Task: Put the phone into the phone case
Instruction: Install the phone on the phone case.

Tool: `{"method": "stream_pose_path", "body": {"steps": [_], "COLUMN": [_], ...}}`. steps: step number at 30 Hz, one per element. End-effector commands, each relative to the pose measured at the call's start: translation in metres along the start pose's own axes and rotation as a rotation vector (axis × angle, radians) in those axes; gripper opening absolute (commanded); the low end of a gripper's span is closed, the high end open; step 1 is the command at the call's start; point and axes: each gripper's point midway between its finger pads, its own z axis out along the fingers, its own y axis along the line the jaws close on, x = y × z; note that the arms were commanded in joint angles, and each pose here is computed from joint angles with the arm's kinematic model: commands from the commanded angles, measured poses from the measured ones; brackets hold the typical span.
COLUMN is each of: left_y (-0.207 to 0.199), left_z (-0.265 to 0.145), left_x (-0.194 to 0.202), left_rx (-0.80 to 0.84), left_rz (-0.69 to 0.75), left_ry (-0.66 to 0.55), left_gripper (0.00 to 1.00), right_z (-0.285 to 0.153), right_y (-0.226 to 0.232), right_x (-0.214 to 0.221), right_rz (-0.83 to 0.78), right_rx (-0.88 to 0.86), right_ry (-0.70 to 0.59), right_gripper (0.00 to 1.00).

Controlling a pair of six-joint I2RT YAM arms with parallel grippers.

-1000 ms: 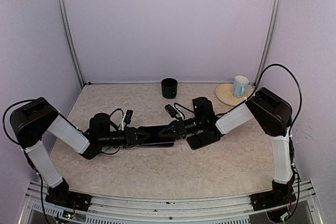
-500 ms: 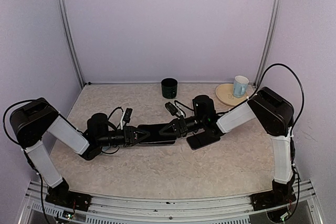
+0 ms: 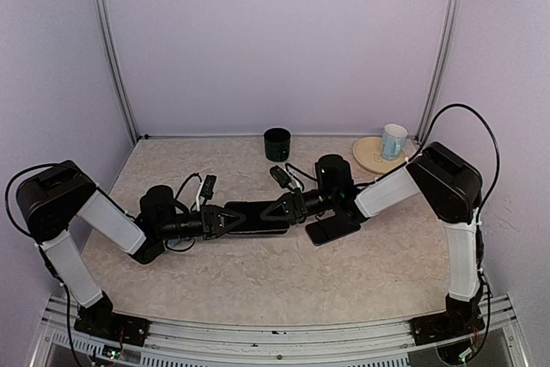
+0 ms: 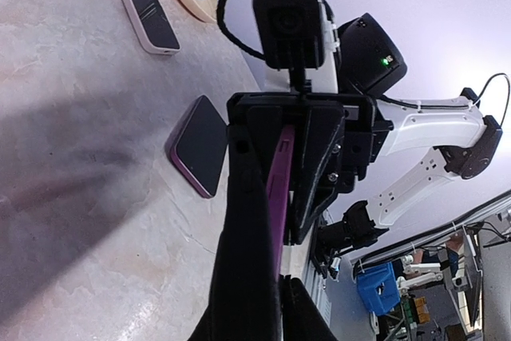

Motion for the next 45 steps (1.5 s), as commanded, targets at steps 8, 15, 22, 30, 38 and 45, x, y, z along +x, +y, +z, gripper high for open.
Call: {"method": "stream_pose_path", "body": {"steps": [8,15,22,30,38,45], "left_y": [-0.051,-0.043,-0.037,-0.045,-0.052,-0.063], "left_z": [0.0,-0.002,-0.009,-0.017,-0.022,-0.026], "left_x": [-0.004,-0.008,-0.013,-0.021,-0.025,-0.028], "left_rx": [0.197,0.157,0.104,0.109,0.105,0.119], "left_rz": [0.14,0.134,0.158,0.184,0.22,0.262], "left_ry": [-0.015,-0.036,-0.066,-0.096,-0.106,-0.109], "left_gripper": [0.0,0.0,0.0,0.0,0.0,0.0], "right_z": [0.005,-0.001,-0.01,-0.021,-0.035,-0.052], "right_y": [-0.002,-0.006,-0.006,-0.003,0.01,0.026], "right_x": [-0.003,-0.006,-0.005,-0.004,-0.003,-0.004], "right_rz": [0.043,0.049,0.048,0.029,-0.001,-0.046], "right_rx": [0.061,0.099,0.137,0.184,0.201,0.212], "right_ry": [-0.031,-0.034,-0.024,-0.013,-0.017,-0.025], "right_gripper": [0.28,0.35,0.37,0.39,0.42,0.44]}}
